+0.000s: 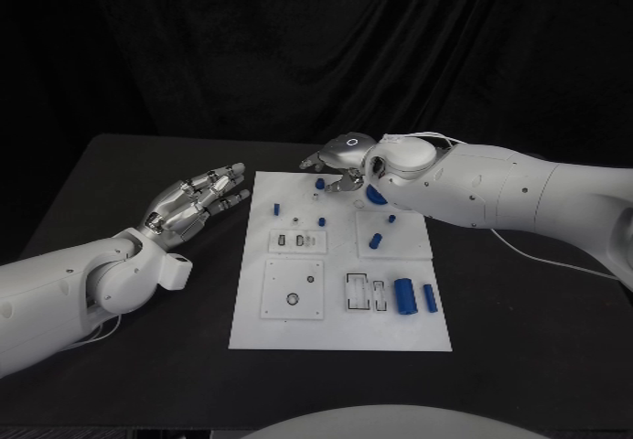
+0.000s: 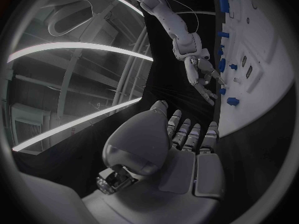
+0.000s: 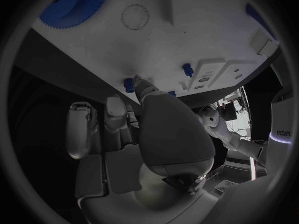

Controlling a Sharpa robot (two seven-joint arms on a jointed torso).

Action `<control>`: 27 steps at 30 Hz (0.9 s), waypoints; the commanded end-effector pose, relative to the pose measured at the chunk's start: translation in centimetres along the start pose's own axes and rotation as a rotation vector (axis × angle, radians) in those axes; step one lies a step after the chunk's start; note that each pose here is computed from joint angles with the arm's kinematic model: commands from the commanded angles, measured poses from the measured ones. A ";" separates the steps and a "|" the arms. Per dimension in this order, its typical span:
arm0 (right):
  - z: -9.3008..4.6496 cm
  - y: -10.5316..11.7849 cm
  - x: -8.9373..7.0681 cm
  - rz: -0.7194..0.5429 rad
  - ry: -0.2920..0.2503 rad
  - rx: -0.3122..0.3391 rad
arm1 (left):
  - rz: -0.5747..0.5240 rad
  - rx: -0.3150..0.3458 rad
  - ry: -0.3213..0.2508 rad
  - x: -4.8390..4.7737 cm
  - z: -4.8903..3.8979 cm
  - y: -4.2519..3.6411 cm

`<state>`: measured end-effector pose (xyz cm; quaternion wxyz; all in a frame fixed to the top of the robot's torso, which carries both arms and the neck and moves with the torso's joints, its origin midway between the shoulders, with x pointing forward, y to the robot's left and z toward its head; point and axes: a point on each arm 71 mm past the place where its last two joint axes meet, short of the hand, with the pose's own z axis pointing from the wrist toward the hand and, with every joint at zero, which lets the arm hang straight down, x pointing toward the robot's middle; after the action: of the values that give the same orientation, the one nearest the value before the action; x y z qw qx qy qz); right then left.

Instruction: Assemble the parts on the task board

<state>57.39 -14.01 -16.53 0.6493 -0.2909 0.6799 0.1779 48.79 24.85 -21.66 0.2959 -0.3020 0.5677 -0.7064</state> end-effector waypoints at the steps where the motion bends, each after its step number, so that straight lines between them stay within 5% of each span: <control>1: -0.3 -0.4 -0.2 -0.003 -0.051 0.025 | -0.013 0.120 0.011 0.16 -0.03 -0.79; 7: -1.3 -1.0 -1.4 -0.005 -0.173 0.023 | -0.010 0.119 0.005 -0.05 -0.32 -0.83; 13: -3.6 -2.5 -3.7 -0.002 -0.228 0.050 | -0.007 0.118 -0.001 -0.22 -0.60 -0.89; 19: -7.0 -4.4 -4.3 0.021 -0.186 0.102 | -0.004 0.118 -0.007 -0.33 -0.76 -0.94; 27: -10.1 -6.4 -2.1 0.090 -0.044 0.191 | -0.011 0.115 -0.001 -0.19 -0.66 -0.70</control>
<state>53.41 -24.39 -11.90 0.7026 -0.2216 0.6558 0.1649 48.55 25.58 -21.83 0.2986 -0.3064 0.5678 -0.7033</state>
